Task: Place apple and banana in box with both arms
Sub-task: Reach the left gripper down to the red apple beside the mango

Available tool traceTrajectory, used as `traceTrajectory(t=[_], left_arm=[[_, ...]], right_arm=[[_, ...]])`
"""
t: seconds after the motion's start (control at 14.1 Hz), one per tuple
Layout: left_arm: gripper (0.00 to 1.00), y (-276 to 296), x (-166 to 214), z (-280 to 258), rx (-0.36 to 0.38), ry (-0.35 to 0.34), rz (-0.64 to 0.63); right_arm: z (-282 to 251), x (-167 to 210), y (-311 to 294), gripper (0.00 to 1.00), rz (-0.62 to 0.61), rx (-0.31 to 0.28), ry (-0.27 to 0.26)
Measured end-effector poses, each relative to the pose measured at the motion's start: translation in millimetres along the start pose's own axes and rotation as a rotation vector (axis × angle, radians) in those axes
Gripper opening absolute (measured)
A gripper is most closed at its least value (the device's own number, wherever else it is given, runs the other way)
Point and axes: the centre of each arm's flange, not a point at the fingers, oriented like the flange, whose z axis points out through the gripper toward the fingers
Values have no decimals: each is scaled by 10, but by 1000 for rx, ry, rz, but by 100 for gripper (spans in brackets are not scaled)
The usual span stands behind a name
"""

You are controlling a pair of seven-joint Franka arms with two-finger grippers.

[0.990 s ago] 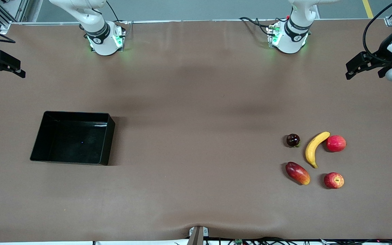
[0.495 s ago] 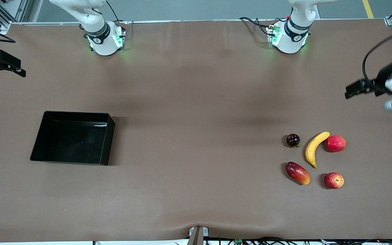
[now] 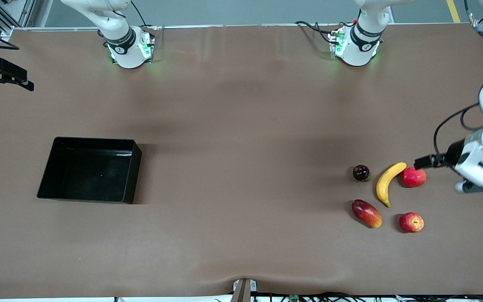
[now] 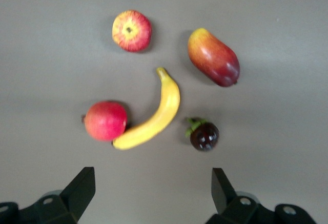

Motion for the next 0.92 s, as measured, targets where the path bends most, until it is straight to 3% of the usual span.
traceTrajectory(t=[0.5,0.92], left_arm=[[100,-488,587,1119,-27,98,63],[100,-558,822,1667,42,200,126]], right_arm=[[27,16,161,100,30,27,5],[435,435,791,100,108,60,-20]])
